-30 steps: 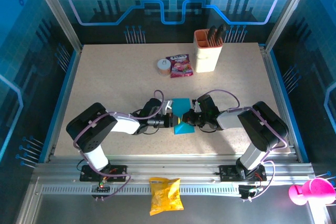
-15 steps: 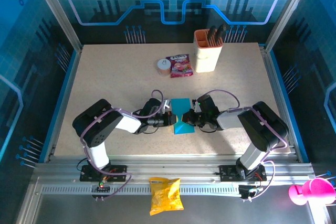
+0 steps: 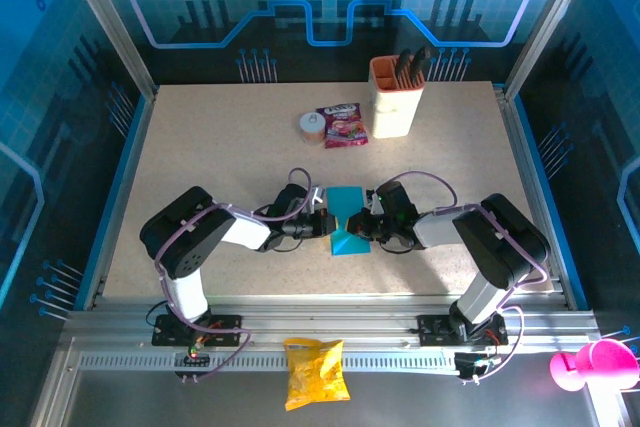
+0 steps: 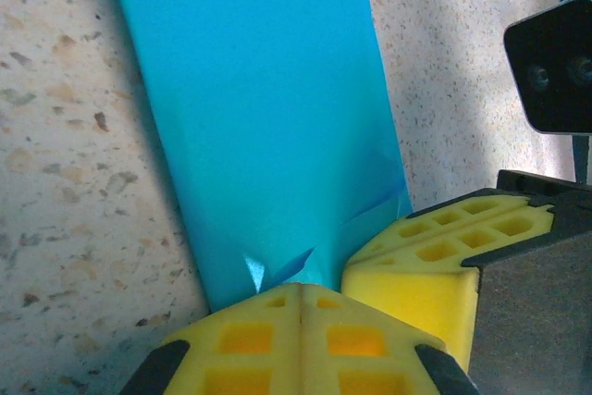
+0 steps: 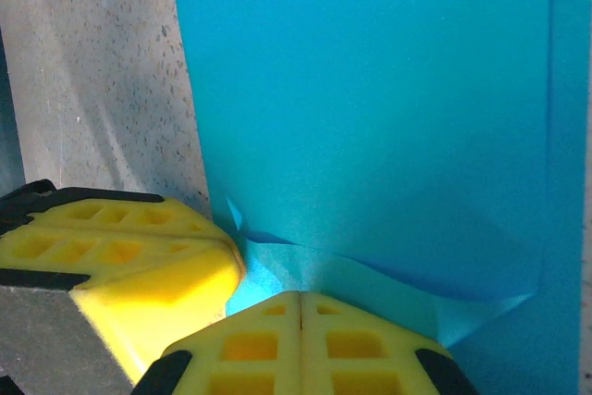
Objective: Fold a paper plane with a square sheet of paper (pick it up from the middle)
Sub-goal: Fold the triangle a second time at the center of the table, then turn over the paper at the center of the table.
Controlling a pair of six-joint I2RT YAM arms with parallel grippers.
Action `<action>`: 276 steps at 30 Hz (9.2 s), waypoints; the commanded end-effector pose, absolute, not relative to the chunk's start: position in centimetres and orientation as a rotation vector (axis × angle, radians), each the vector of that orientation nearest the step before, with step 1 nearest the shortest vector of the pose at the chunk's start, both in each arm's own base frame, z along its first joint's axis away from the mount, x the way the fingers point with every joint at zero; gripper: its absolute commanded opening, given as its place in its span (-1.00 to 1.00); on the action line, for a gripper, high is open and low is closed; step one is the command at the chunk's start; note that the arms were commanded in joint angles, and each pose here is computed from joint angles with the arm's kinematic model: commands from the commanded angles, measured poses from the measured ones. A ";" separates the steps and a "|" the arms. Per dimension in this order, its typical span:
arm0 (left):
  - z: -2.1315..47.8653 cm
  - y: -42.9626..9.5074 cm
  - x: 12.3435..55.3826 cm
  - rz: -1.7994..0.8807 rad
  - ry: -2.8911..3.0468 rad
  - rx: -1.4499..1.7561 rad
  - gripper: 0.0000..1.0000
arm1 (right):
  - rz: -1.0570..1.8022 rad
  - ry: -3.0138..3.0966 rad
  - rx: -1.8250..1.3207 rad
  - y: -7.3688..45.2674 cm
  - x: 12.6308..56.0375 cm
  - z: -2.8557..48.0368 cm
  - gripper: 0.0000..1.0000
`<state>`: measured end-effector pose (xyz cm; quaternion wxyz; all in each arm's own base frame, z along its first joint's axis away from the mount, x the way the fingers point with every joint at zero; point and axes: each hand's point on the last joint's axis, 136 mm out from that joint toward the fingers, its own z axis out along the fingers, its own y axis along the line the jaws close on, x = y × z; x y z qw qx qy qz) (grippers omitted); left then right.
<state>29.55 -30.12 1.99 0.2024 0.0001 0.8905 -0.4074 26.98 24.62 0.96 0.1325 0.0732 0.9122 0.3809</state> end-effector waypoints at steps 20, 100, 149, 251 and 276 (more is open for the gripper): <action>4.2 -30.3 23.9 -0.946 2.514 0.375 -1.00 | 0.779 2.921 0.348 20.4 21.9 -5.5 -1.00; -3.9 -28.4 19.6 -0.664 2.745 0.538 -1.00 | 0.664 2.861 0.224 20.9 25.2 -1.2 -1.00; 0.6 -29.3 20.0 -0.787 2.660 0.471 -1.00 | 0.693 2.902 0.265 17.9 28.2 -1.6 -1.00; -0.3 -27.9 26.0 -0.852 2.617 0.367 -1.00 | 0.976 2.772 0.136 25.0 23.3 1.2 -0.35; -0.9 -26.6 25.2 -0.862 2.619 0.329 -1.00 | 1.019 2.731 0.005 30.7 23.1 3.7 -0.34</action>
